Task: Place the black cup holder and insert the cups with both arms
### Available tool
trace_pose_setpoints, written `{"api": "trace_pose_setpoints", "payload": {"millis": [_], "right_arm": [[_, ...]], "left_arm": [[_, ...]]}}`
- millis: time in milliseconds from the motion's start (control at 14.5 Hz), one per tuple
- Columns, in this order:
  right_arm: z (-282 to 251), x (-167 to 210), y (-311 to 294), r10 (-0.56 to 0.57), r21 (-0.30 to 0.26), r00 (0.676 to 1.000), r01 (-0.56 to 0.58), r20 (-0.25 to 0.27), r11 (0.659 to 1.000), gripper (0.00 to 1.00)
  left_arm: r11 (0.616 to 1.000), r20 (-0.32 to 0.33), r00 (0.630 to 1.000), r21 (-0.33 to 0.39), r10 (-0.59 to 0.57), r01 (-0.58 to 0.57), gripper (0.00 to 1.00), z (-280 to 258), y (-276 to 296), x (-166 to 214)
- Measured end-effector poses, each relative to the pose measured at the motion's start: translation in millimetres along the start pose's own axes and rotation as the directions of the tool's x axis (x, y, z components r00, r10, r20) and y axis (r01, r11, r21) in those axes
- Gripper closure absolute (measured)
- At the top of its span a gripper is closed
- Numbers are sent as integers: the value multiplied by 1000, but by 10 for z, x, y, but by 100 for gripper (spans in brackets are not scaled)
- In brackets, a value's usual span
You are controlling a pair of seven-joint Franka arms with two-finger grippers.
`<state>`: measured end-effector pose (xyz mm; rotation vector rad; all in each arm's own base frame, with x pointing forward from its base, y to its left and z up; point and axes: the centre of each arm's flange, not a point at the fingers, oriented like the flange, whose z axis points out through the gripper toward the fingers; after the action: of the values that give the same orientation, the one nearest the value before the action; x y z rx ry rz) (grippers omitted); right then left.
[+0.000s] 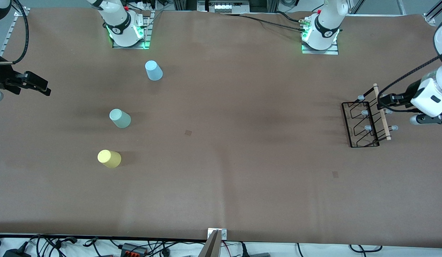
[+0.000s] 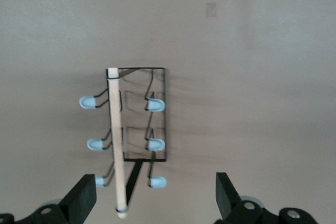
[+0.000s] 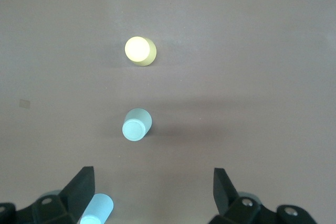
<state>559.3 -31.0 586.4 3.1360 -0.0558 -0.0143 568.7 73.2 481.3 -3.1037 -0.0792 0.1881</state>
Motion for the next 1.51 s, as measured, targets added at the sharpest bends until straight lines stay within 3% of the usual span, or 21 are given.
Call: {"api": "trace_pose_setpoints", "payload": {"millis": [826, 1307, 1445, 1514], "right_arm": [[33, -7, 6, 0, -5, 1000, 0, 10, 1000, 0], [81, -7, 29, 4, -6, 1000, -3, 21, 1000, 0], [82, -7, 33, 4, -6, 1000, -4, 21, 1000, 0], [82, -7, 34, 4, -6, 1000, -4, 21, 1000, 0]], "left_arm": [[999, 19, 999, -26, 43, -43, 0, 1058, -788, 132], [998, 48, 997, -35, 55, -53, 1, 1334, -719, -78], [998, 40, 998, -33, 56, -54, 3, 1417, -697, -147], [998, 41, 998, -34, 56, -55, 11, 1454, -689, -167]]}}
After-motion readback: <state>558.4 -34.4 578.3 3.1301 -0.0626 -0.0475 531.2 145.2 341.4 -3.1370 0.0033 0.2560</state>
